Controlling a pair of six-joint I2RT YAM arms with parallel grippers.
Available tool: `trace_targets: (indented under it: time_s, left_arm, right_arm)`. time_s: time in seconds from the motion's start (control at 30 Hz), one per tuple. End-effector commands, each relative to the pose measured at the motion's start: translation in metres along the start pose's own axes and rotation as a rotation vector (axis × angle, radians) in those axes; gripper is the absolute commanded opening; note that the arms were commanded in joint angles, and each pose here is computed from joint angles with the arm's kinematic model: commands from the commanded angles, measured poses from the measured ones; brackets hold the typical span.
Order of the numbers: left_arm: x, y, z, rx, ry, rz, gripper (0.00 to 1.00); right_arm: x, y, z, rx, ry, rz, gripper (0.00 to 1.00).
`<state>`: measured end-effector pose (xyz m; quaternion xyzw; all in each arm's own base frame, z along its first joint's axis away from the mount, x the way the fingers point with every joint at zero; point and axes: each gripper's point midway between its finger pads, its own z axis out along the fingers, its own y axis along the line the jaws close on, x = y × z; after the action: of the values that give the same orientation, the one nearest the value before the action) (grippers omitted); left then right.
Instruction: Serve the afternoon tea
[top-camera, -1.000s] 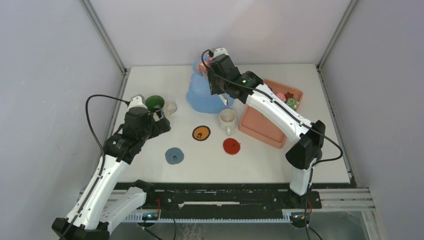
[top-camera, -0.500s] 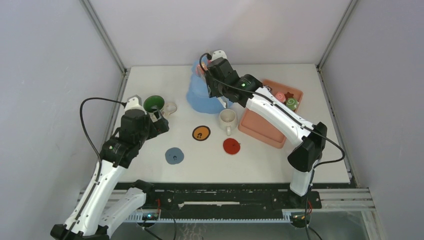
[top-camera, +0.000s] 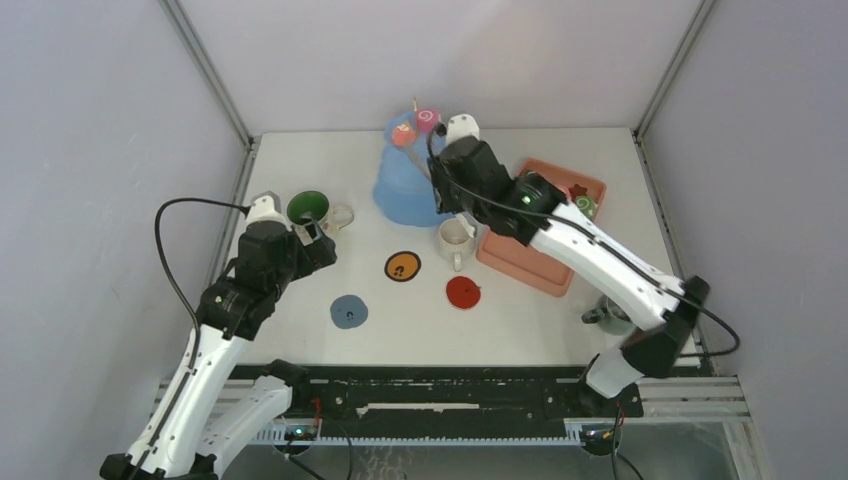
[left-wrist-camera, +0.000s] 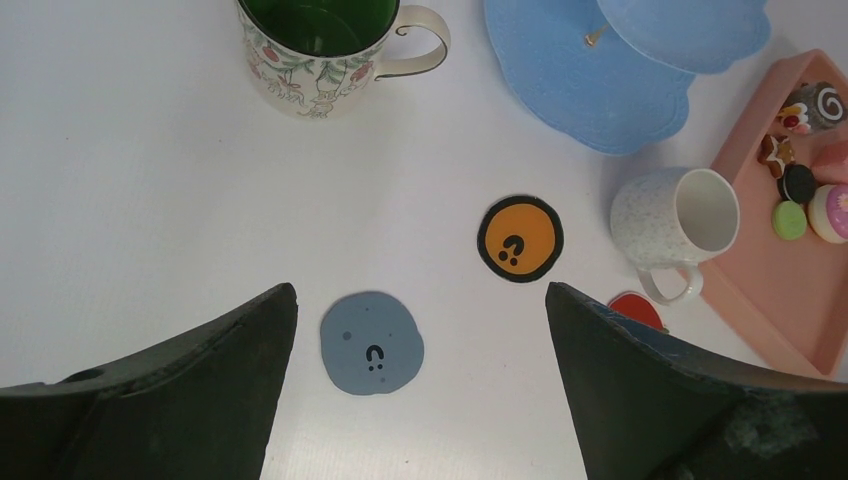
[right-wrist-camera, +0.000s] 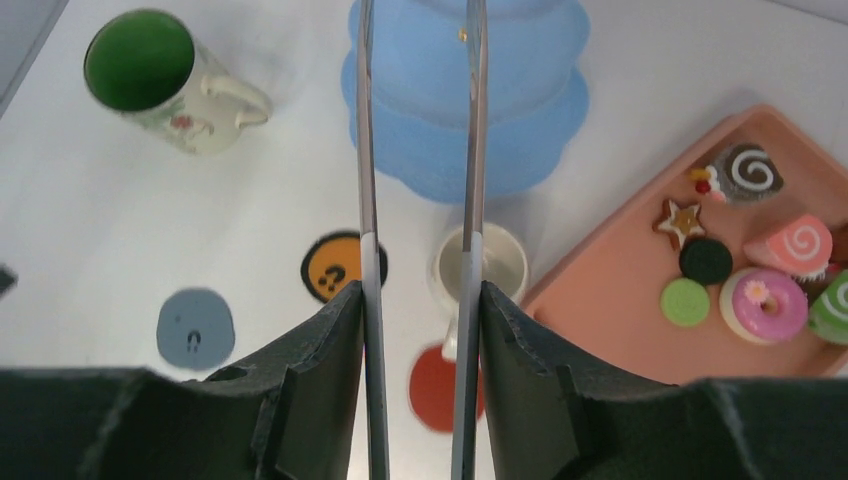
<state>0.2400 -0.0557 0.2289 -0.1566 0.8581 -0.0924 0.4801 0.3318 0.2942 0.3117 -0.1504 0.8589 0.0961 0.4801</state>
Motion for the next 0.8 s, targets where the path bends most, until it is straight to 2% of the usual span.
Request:
trace_targets:
  time_s: [0.0, 0.07, 0.17, 0.4, 0.6, 0.77]
  left_arm:
    - [-0.012, -0.001, -0.008, 0.01, -0.038, 0.001, 0.99]
    - [-0.011, 0.001, -0.009, 0.004, -0.038, 0.002, 0.99]
    - [-0.01, 0.002, -0.008, 0.002, -0.038, -0.004, 0.99]
    - [-0.008, -0.006, -0.002, 0.028, -0.021, -0.013, 0.98]
    - [-0.008, -0.01, 0.0, 0.041, -0.017, -0.02, 0.98]
    - [-0.007, -0.011, -0.001, 0.05, -0.016, -0.027, 0.98]
  right_arm:
    - [-0.015, -0.01, -0.063, -0.075, -0.166, 0.085, 0.5]
    - [0.001, -0.021, -0.08, -0.098, -0.194, 0.116, 0.49]
    - [0.03, -0.054, -0.099, -0.033, -0.187, 0.192, 0.42]
    - [0.127, -0.132, -0.107, 0.211, -0.011, 0.334, 0.28]
    - [0.182, -0.161, -0.099, 0.321, 0.141, 0.411, 0.31]
    - [0.209, -0.156, -0.081, 0.287, 0.248, 0.423, 0.36]
